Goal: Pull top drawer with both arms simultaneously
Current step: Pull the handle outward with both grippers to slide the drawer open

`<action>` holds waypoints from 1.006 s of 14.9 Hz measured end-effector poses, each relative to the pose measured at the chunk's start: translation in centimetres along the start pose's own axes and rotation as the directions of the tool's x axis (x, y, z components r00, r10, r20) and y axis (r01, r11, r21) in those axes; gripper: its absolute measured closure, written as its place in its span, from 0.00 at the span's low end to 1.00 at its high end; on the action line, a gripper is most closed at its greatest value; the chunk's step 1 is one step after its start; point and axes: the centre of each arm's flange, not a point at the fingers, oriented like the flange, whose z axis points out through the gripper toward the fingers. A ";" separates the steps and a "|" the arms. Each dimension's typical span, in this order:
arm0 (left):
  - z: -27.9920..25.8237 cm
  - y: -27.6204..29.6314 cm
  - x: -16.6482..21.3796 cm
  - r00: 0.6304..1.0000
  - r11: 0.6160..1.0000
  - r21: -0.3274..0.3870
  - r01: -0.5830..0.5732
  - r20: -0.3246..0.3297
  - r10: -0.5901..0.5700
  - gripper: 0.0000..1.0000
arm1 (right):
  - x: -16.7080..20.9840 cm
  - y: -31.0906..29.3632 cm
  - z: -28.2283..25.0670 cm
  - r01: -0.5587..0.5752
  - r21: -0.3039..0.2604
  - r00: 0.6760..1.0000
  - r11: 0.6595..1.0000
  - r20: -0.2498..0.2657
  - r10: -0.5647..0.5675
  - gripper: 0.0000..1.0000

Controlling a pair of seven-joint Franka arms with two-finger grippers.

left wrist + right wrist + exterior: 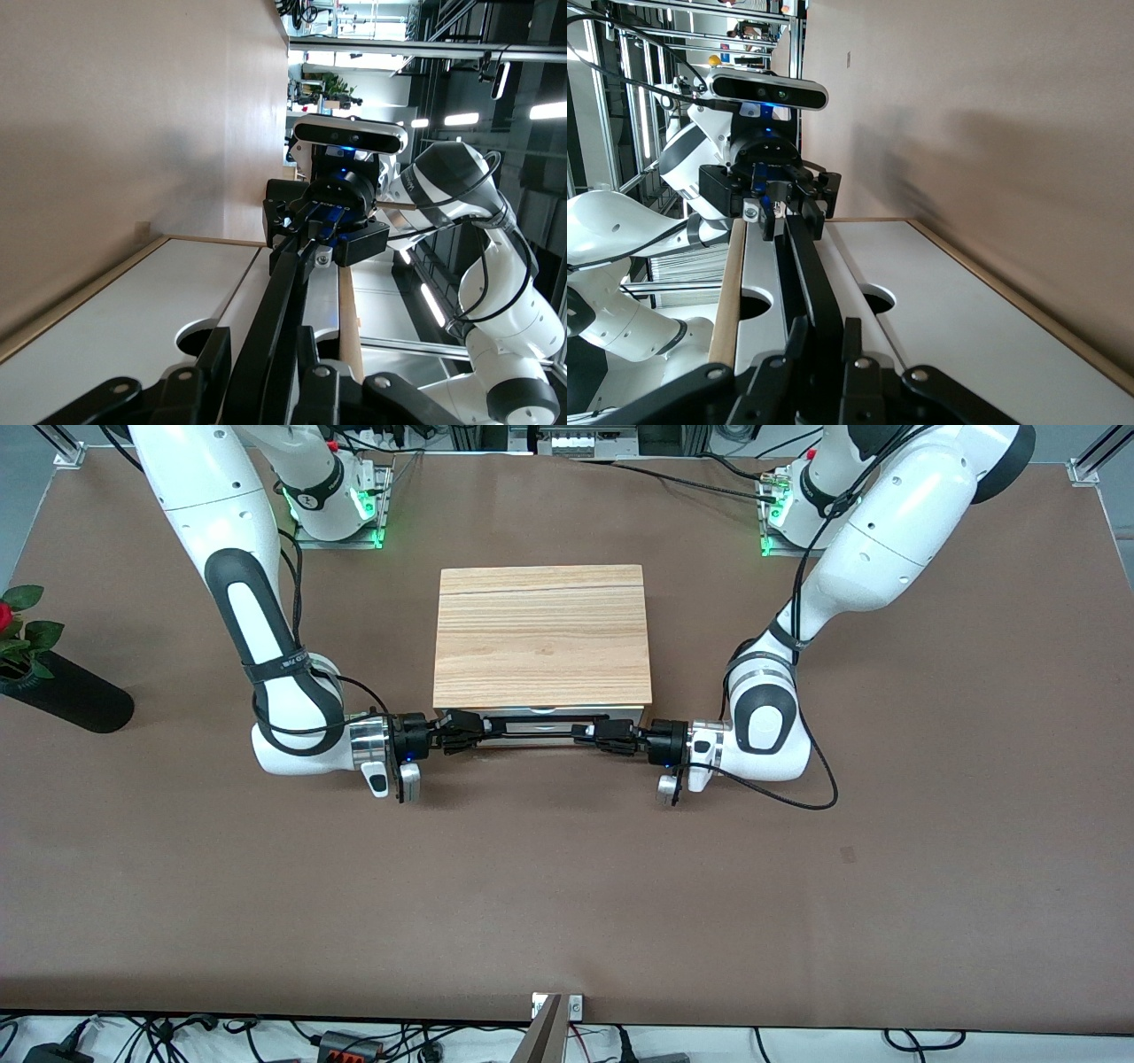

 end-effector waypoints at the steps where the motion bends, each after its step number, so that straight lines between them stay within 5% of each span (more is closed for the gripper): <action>1: 0.1 -0.2 -0.2 1.000 1.000 -0.004 0.007 -0.001 -0.007 0.67 | 0.0 0.0 0.0 0.000 0.000 1.000 1.000 0.000 0.000 0.82; 8: 0.4 -0.3 -0.5 1.000 1.000 -0.014 0.008 -0.003 -0.008 0.81 | 0.0 0.0 -0.1 0.003 0.000 1.000 1.000 -0.001 -0.003 0.82; 15: 0.4 -0.3 -0.5 1.000 1.000 -0.017 -0.001 -0.009 0.001 0.81 | 0.1 -0.1 -0.1 0.005 -0.001 1.000 1.000 -0.003 -0.005 0.82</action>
